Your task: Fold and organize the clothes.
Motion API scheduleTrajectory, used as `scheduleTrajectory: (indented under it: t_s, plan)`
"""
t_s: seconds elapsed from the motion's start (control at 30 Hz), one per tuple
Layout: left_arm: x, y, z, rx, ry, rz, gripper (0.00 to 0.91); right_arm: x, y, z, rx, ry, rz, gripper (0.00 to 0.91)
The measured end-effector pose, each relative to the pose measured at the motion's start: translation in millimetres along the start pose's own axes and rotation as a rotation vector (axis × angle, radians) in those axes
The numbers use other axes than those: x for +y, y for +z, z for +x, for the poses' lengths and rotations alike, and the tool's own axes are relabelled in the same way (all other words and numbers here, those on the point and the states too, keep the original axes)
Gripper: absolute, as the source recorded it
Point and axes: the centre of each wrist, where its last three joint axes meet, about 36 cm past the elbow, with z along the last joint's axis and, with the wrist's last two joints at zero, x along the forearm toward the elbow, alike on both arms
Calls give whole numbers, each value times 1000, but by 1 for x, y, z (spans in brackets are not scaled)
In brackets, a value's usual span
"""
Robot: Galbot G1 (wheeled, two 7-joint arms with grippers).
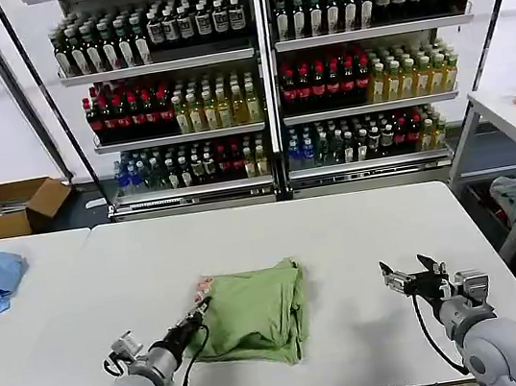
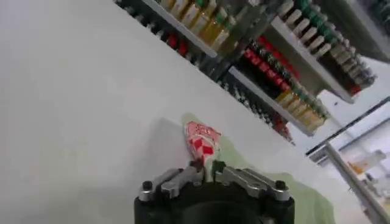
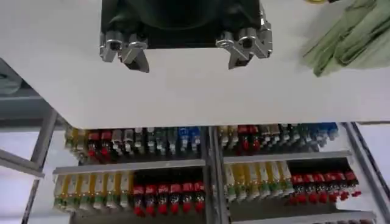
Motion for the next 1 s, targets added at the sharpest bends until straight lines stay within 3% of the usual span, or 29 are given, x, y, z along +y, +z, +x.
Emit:
scheduleTrajectory:
  t_s: [0.3, 0.57, 0.77, 0.87, 1.0]
  plan:
    - [13, -35, 21, -75, 12, 94, 20, 0, -3, -2, -5, -5, -2, 907]
    - [23, -110, 59, -225, -55, 21, 20, -1, -8, -4, -16, -7, 0, 907]
    - [5, -166, 90, -310, -92, -151, 20, 1, -10, -2, -21, -10, -2, 907]
    - [-11, -173, 95, -325, -98, -246, 20, 1, -9, 0, -21, -8, -4, 907]
    - [-29, -159, 83, -301, -111, -394, 20, 1, -8, 3, -22, -4, -5, 907]
